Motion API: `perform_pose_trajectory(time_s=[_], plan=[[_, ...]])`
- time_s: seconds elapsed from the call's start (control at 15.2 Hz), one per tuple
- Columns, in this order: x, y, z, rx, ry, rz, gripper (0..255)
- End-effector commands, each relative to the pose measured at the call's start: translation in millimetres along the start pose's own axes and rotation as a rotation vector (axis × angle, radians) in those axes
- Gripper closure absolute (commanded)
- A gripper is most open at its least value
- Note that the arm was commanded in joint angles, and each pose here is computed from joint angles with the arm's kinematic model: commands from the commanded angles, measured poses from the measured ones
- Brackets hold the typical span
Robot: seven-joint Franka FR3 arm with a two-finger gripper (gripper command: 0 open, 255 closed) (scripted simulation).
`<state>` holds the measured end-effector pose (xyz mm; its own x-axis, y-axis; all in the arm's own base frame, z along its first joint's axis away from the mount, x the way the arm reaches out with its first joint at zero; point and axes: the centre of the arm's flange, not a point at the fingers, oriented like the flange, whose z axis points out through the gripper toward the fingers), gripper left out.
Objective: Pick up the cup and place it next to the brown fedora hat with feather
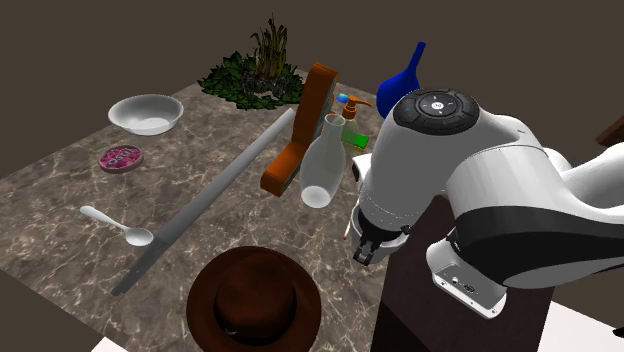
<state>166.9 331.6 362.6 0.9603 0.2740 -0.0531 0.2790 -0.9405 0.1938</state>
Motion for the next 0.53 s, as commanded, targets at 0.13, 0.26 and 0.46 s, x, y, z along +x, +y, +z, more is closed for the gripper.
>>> perform_pose_trajectory(time_s=[0.13,0.26,0.46], plan=[[0.1,0.0,0.6,0.0,0.001,0.0,255],[0.1,0.0,0.6,0.0,0.001,0.0,255],[0.1,0.0,0.5,0.0,0.001,0.0,0]])
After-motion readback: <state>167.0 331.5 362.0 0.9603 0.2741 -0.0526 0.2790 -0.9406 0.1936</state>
